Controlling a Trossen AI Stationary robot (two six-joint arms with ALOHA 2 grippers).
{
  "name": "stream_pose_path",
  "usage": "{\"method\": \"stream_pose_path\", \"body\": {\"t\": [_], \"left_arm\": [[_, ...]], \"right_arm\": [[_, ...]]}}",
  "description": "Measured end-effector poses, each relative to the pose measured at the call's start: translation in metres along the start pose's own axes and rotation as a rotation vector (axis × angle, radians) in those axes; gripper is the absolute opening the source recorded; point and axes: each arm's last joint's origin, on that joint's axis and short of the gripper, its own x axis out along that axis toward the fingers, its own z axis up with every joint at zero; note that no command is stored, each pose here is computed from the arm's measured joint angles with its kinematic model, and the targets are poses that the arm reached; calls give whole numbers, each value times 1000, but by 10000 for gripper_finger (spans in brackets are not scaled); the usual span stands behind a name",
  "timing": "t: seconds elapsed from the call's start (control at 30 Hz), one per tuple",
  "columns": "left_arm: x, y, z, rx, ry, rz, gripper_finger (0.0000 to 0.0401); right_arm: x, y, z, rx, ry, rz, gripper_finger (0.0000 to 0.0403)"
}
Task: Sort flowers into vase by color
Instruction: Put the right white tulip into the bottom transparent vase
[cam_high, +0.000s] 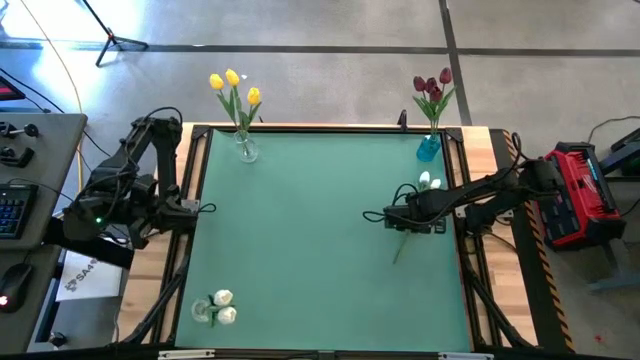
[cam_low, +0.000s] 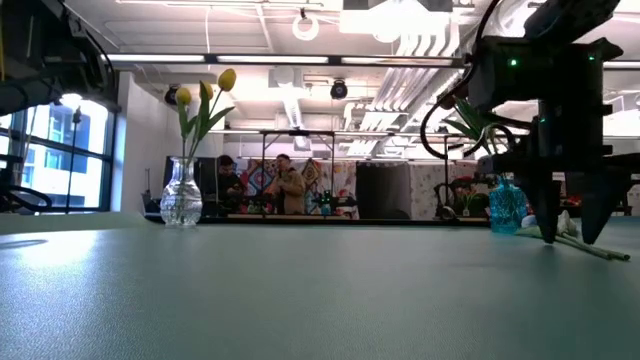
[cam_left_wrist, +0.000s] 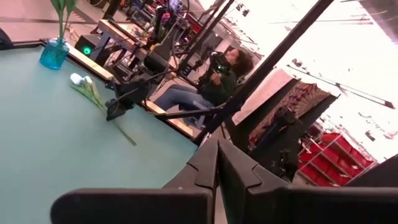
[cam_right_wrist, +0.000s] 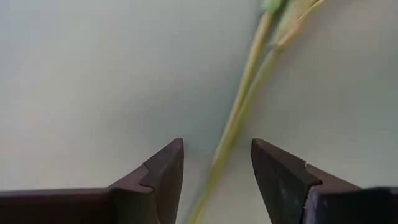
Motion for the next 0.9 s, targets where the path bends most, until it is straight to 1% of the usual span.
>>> {"method": "stream_pose_path", "body": {"t": [0.17,0.23,0.33,0.43,0.57,0.63,0.7,0.8,0.9], "left_arm": [[0,0,-3,21,7,-2,0],[0,0,-3,20,6,-1,0],[2,-2,-6,24,19,7,0],[6,-4,-9,2,62,18,0],[15,-12,-20,7,99,54,0],[22,-16,-25,10,96,82,0],[28,-19,-30,8,110,102,0],[39,-23,-35,-12,106,141,0],[50,-23,-36,-44,40,204,0]], "right_arm": [[1,-5,12,24,-38,-60,174],[2,-3,17,13,-39,-52,165],[3,2,25,1,-34,-17,139],[3,5,32,-8,-23,17,106],[4,9,37,-30,-4,49,60],[4,12,37,-47,10,84,33],[3,18,36,-76,19,143,10],[0,29,31,-142,24,269,8],[-9,44,23,-244,-3,407,3]]}}
